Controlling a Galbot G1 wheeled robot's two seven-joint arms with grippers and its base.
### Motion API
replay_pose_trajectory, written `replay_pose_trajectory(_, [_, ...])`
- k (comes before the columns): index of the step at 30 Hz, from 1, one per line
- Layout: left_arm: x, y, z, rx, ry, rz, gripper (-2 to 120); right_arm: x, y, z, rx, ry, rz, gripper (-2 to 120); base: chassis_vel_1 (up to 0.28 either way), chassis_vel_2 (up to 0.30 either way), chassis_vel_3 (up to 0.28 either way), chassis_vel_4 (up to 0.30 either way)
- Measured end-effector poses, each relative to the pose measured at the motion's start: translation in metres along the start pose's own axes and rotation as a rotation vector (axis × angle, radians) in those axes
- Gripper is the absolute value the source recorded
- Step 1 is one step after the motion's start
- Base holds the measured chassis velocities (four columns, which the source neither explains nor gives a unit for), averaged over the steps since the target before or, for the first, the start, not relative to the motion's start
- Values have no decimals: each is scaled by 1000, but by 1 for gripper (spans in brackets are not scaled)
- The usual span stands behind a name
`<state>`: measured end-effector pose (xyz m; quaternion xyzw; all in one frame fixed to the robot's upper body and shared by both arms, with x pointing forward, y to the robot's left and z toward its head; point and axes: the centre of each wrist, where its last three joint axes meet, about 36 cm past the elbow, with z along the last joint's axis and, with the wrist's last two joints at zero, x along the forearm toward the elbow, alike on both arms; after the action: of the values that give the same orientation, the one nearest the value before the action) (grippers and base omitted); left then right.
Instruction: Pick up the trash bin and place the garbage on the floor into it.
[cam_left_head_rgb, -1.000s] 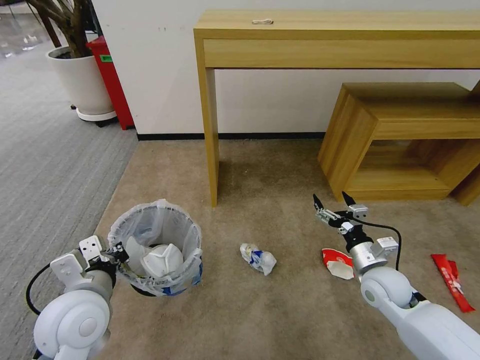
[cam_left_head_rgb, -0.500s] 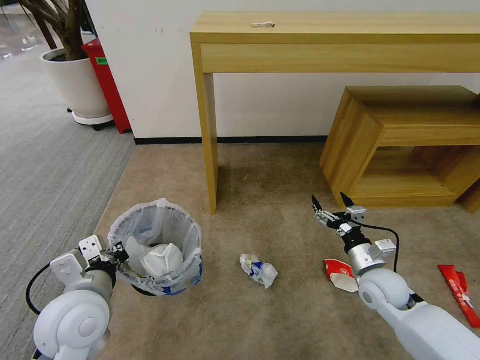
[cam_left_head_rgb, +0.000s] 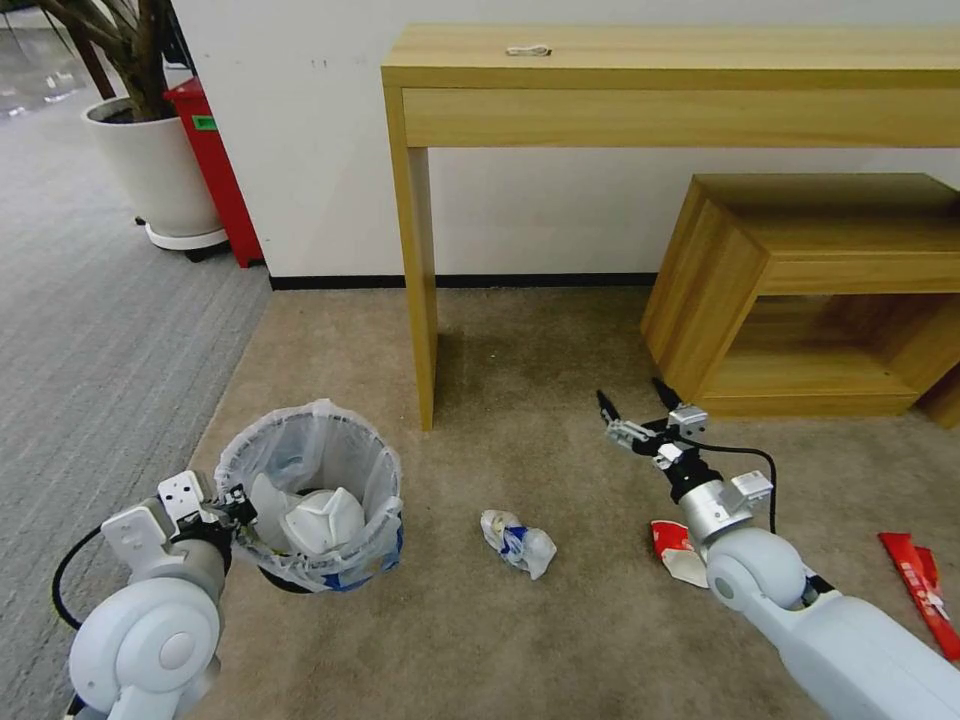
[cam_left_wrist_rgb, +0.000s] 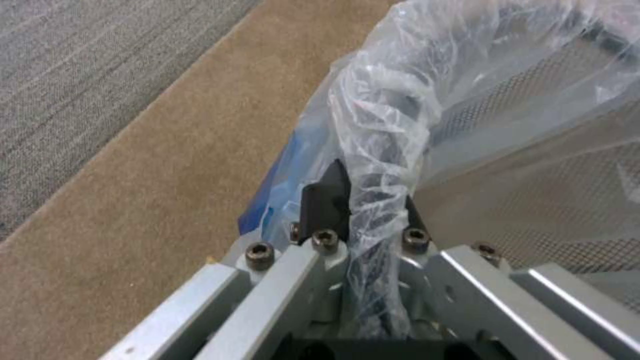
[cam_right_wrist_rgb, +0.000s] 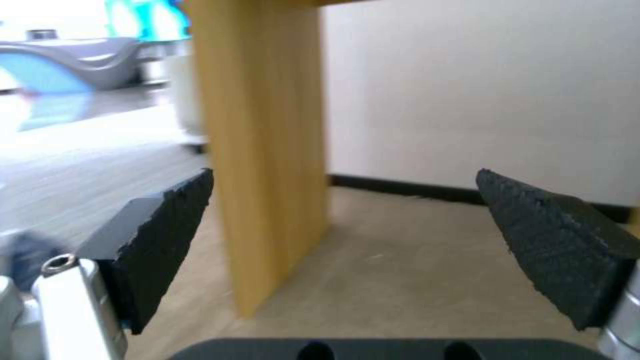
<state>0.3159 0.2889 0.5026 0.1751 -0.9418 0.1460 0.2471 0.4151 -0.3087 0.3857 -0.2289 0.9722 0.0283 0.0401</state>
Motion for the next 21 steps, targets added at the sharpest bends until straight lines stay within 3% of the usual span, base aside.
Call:
replay_pose_trajectory(9, [-4, -3, 6, -2, 11, -3, 1, 24, -5, -6, 10, 104, -258, 100, 0, 0, 0, 0])
replay_pose_trajectory(14, [-6, -4, 8, -1, 15, -5, 1, 30, -5, -12, 21, 160, -300, 100, 0, 0, 0, 0])
replay_pose_trajectory(21, [-7, -5, 11, 1, 14, -6, 1, 36, -5, -30, 89, 348, -305, 100, 0, 0, 0, 0])
